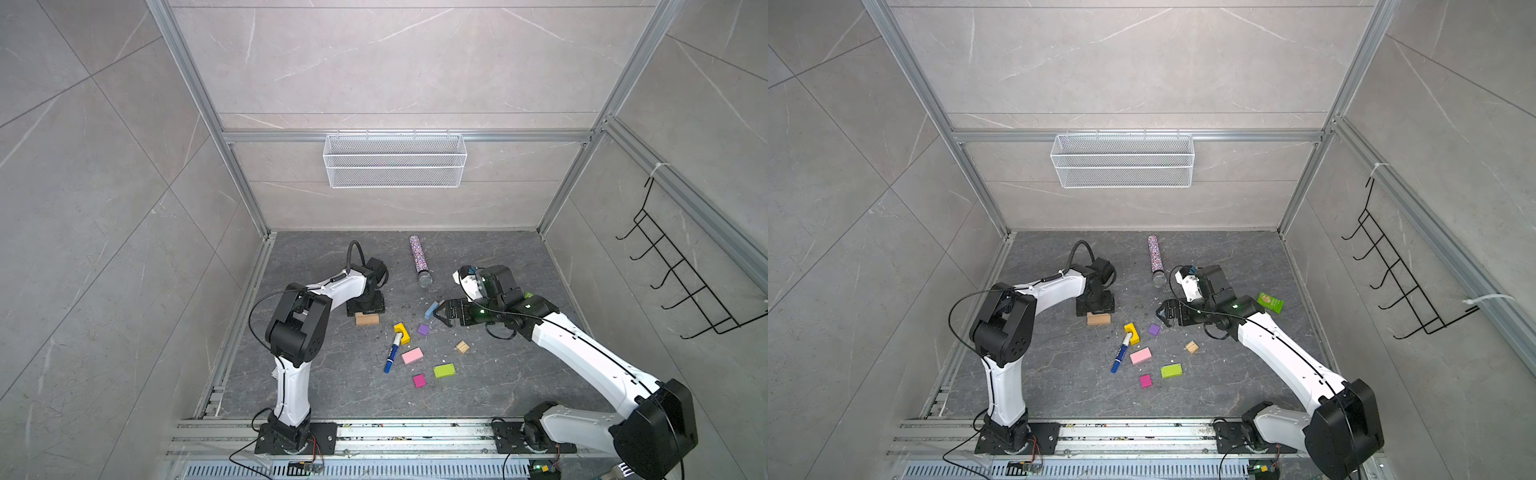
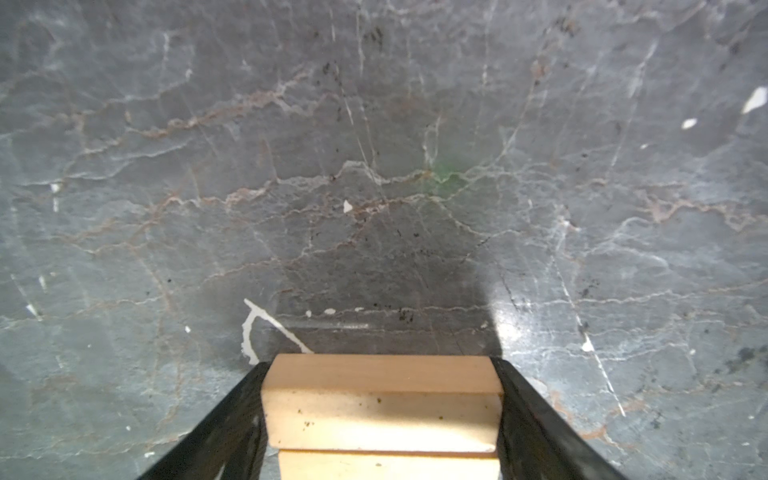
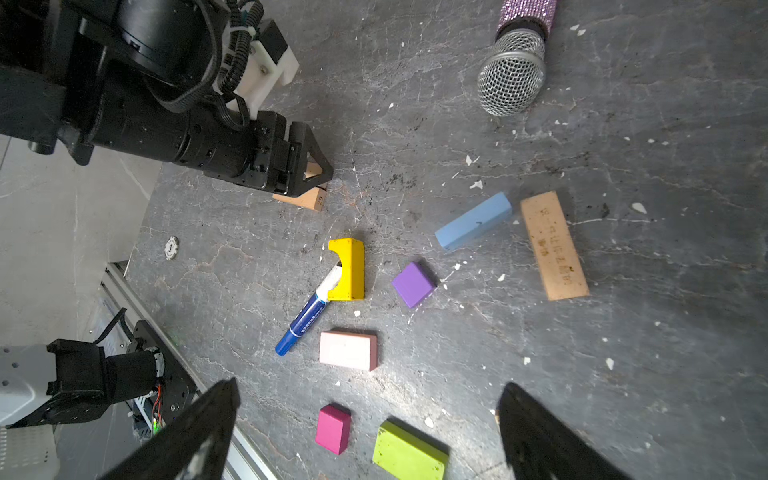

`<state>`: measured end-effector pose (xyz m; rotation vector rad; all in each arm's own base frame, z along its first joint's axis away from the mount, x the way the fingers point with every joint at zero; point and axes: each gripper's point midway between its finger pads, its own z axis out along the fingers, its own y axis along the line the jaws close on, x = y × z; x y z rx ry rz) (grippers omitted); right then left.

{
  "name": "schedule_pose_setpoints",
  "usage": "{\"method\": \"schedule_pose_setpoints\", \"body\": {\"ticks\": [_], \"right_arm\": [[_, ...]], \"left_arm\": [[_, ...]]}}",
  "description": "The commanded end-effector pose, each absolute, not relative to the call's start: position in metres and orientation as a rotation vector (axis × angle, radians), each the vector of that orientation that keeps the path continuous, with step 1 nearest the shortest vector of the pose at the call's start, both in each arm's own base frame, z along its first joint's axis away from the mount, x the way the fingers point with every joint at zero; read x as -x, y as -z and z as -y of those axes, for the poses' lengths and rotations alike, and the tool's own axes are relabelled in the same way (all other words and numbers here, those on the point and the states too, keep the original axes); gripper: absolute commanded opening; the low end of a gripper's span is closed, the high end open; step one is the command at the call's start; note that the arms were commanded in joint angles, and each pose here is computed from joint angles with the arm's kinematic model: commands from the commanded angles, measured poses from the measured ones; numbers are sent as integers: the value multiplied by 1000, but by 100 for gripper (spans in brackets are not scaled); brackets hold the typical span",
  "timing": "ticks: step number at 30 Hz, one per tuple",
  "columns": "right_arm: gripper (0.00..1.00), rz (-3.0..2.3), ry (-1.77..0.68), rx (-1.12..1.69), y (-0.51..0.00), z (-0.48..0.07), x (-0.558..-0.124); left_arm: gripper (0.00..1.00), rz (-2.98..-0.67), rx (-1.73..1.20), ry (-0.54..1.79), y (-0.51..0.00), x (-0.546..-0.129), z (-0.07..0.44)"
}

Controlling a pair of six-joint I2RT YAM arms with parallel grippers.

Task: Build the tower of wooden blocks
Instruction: 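Lower the wooden bar beside the bar numbered 58 and open the left gripper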

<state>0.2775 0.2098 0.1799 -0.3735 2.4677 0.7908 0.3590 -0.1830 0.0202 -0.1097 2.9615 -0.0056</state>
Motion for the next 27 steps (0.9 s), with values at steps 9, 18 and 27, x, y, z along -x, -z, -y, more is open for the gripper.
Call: {"method": "schedule_pose_setpoints", "body": {"ticks": [9, 18, 27], "right_arm": [[99, -2455, -768, 406, -183, -212, -280], [99, -2457, -768, 406, -184, -212, -279], [99, -2460, -768, 407, -183, -213, -279]], "left_arm": [[78, -3009, 129, 44, -10, -347, 184], [84, -3014, 127, 61, -9, -346, 187], [86, -3020, 123, 65, -7, -343, 186]]}}
